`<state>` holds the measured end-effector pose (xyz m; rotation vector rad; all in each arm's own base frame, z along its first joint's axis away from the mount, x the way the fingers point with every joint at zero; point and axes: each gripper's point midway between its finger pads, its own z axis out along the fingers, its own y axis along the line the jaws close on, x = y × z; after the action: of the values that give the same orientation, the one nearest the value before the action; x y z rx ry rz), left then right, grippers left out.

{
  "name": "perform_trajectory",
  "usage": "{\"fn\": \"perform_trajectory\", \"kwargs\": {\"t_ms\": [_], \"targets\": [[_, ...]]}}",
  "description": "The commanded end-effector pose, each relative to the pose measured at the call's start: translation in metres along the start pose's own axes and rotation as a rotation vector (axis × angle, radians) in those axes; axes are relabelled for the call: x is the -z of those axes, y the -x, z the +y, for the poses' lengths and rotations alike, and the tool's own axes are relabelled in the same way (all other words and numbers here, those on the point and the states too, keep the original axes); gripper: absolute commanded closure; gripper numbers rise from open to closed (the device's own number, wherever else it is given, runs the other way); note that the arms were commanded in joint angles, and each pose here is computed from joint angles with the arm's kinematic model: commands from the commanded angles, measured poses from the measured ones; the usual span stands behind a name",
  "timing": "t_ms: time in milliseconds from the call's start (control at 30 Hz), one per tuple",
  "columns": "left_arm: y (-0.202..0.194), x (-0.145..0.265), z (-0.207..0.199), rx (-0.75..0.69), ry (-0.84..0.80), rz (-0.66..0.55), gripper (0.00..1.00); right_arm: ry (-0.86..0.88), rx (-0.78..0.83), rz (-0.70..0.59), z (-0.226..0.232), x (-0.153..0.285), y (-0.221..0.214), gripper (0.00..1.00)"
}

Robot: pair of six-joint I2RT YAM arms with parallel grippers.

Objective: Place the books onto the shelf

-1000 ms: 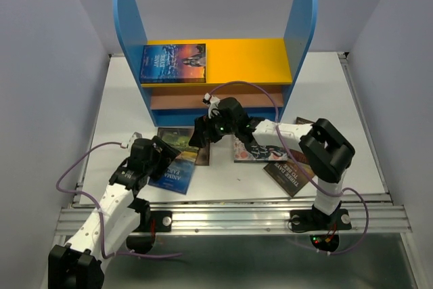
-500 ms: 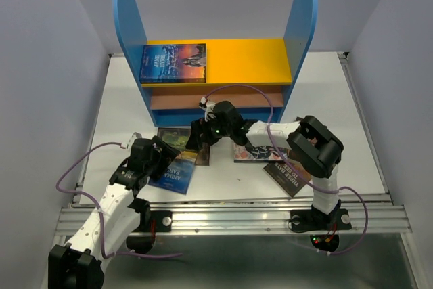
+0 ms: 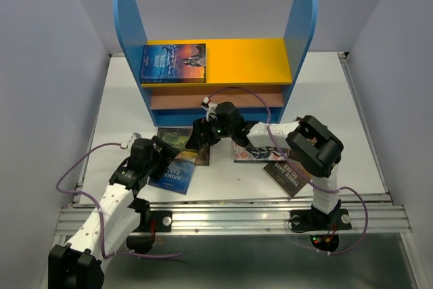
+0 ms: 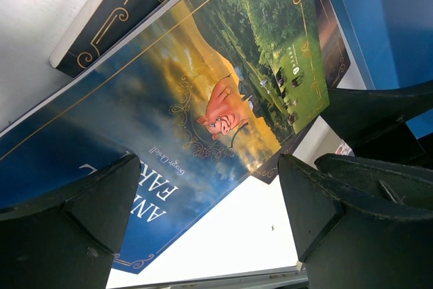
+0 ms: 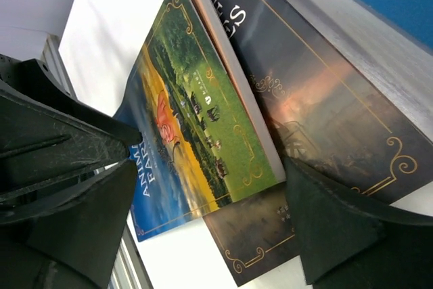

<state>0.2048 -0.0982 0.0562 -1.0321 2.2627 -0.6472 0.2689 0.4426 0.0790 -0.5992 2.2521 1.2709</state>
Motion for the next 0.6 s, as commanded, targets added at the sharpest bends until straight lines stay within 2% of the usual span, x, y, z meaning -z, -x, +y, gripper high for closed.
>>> {"fn": "perform_trajectory", "kwargs": {"t_ms": [0,67,233,333,567], "targets": [[-0.003,-0.004,0.014,0.008,0.045,0.002,0.05,0.052,-0.092,0.045,0.010,0.005,-0.017,0.11],[-0.004,-0.004,0.015,0.008,0.048,0.004,0.05,0.050,-0.110,0.045,0.006,0.001,-0.020,0.16],[-0.004,-0.005,0.016,0.008,0.049,0.004,0.05,0.103,-0.180,0.043,0.011,-0.004,-0.023,0.39],[-0.005,-0.004,0.017,0.006,0.050,0.006,0.05,0.126,-0.188,0.027,0.014,-0.003,-0.023,0.44],[-0.005,-0.006,0.017,0.003,0.054,0.009,0.05,0.157,-0.225,0.033,0.018,-0.008,-0.029,0.46]]}}
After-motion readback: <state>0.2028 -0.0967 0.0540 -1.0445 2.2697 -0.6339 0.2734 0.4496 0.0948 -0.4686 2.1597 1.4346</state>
